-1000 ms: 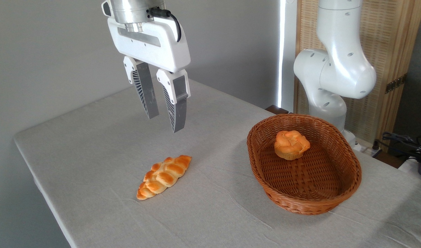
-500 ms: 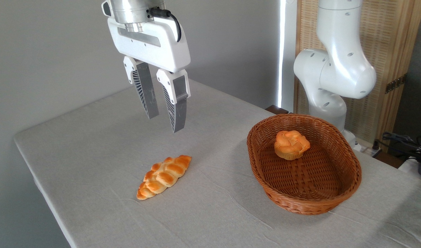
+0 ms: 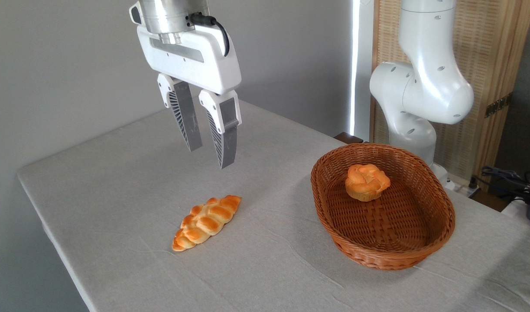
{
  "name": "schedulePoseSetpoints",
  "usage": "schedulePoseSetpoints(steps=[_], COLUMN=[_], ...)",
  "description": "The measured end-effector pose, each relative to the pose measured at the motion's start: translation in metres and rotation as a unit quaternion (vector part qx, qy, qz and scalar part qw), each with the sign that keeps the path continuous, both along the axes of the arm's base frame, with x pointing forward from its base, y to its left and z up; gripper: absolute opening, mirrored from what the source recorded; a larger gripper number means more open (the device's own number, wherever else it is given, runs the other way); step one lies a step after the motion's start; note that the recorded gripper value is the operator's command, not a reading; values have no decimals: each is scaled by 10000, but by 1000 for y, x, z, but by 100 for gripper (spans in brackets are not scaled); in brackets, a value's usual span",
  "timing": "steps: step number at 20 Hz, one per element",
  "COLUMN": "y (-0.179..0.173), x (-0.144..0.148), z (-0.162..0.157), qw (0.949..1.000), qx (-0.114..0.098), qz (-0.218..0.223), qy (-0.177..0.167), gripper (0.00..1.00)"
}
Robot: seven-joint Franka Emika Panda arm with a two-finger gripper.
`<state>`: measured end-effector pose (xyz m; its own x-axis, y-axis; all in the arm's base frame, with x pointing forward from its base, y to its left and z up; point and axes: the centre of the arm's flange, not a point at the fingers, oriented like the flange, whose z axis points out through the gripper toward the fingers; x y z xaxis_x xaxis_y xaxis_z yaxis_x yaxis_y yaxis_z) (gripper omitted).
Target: Put bread into the basket
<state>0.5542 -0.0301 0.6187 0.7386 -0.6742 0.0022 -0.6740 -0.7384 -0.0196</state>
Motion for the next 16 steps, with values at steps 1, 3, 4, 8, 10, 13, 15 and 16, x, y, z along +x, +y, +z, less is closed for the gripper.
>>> schedulePoseSetpoints(steps=[1, 3, 4, 8, 10, 13, 15, 16], y=[0, 0, 0, -1, -7, -17, -18, -18], x=[-1, -3, -4, -7, -9, -10, -12, -12], z=[-1, -3, -3, -20, -48, -95, -120, -127], qw=[10000, 10000, 10000, 10000, 10000, 9998, 9998, 9998], qx=[1, 2, 2, 1, 5, 3, -2, -3], qz=[0, 0, 0, -13, -75, -174, -183, -185], qy=[15, 37, 46, 34, 51, -10, -57, -65], gripper=[100, 100, 100, 100, 100, 100, 100, 100])
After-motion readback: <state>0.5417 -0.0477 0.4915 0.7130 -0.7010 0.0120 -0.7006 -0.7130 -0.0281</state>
